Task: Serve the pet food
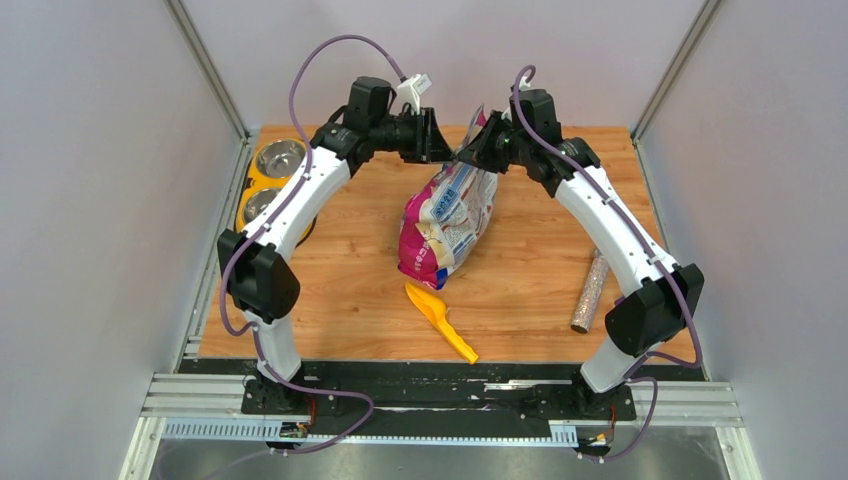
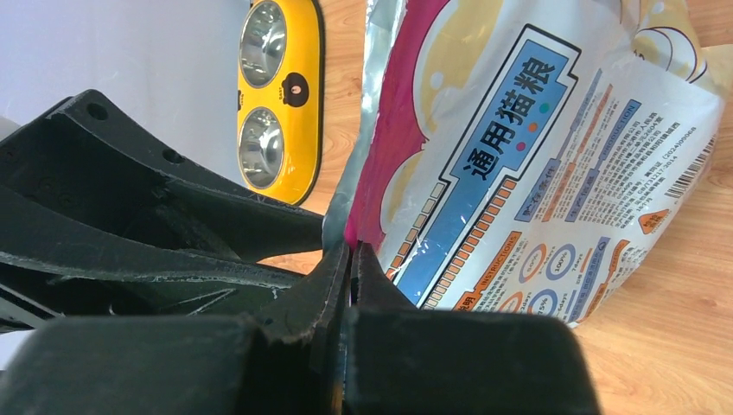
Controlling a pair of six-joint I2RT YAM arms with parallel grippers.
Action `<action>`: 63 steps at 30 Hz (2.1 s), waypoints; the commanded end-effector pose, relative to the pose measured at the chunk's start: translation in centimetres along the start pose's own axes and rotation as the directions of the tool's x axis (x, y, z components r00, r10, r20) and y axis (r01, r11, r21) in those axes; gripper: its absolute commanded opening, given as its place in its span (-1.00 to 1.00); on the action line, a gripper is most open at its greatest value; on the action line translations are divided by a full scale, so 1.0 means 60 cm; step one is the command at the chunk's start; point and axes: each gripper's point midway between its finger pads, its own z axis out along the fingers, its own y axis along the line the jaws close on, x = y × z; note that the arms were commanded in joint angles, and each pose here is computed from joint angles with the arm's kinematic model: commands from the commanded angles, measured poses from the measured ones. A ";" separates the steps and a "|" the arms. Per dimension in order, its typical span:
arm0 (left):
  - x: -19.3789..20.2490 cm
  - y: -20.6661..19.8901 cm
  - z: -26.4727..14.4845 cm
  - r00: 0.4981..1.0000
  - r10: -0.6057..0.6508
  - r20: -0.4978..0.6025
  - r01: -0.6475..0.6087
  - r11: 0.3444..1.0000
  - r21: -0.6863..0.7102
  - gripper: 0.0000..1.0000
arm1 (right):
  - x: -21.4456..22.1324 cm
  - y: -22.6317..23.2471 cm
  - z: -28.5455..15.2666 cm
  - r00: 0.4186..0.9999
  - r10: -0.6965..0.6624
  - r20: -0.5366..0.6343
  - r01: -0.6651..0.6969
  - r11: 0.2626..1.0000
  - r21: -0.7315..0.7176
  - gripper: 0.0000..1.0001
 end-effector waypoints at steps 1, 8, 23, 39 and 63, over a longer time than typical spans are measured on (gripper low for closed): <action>-0.019 -0.022 -0.024 0.998 0.046 0.039 -0.046 0.999 0.006 -0.16 | -0.002 0.028 -0.009 1.000 -0.031 -0.005 0.030 0.996 -0.084 -1.00; -0.020 -0.002 -0.022 0.998 0.046 0.032 -0.044 0.997 -0.057 -0.64 | 0.001 0.024 -0.007 0.999 -0.034 -0.010 0.033 0.996 -0.082 -1.00; 0.005 0.004 -0.013 0.998 0.057 -0.034 -0.058 0.998 -0.030 -0.36 | 0.016 0.003 0.017 0.999 -0.007 -0.045 0.005 0.999 -0.041 -1.00; 0.004 -0.002 -0.001 0.997 0.066 -0.047 -0.065 0.998 0.009 -1.00 | 0.016 -0.030 0.040 0.998 0.055 -0.034 -0.051 0.993 0.108 -0.59; -0.025 0.052 -0.041 0.993 0.107 0.041 -0.095 0.968 -0.231 -1.00 | -0.005 -0.084 -0.003 0.998 -0.008 0.061 -0.012 0.949 0.314 -1.00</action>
